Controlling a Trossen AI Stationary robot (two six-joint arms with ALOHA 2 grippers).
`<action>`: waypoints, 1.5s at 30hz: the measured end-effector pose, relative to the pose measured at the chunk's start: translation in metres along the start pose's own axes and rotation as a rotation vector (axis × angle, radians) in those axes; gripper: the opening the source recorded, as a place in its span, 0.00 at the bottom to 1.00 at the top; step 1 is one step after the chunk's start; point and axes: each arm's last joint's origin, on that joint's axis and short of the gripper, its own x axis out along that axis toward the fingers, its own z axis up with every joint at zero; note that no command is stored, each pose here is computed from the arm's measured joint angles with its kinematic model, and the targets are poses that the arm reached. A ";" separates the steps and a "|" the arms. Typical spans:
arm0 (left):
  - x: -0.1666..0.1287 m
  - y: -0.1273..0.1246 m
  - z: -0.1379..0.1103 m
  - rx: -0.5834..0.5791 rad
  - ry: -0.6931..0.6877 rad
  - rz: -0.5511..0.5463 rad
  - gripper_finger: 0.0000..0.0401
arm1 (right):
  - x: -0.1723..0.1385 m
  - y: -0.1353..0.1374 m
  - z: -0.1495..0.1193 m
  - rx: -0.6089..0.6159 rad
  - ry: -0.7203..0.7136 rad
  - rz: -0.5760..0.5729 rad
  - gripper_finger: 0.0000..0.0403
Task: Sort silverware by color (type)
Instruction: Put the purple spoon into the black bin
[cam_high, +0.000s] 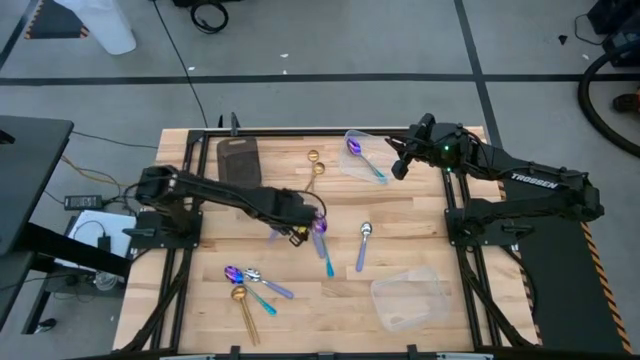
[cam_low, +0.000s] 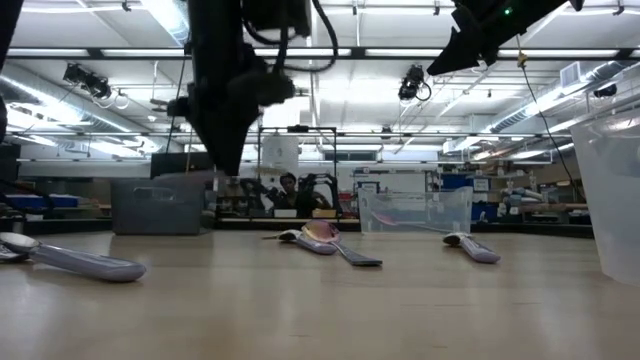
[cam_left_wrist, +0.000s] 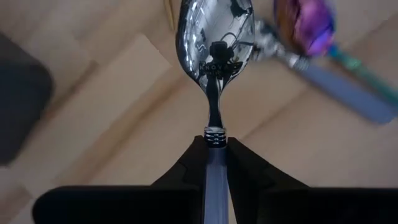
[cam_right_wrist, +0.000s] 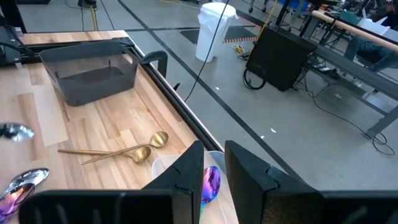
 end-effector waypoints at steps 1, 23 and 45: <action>-0.006 0.004 0.002 -0.010 -0.019 -0.005 0.11 | 0.000 0.000 0.000 0.000 0.000 0.000 0.19; -0.069 0.066 0.003 -0.097 -0.146 0.101 0.11 | 0.000 0.000 -0.002 -0.012 0.017 -0.004 0.19; -0.047 0.122 0.030 -0.106 -0.126 0.369 0.13 | -0.002 -0.001 0.000 0.000 0.000 -0.002 0.19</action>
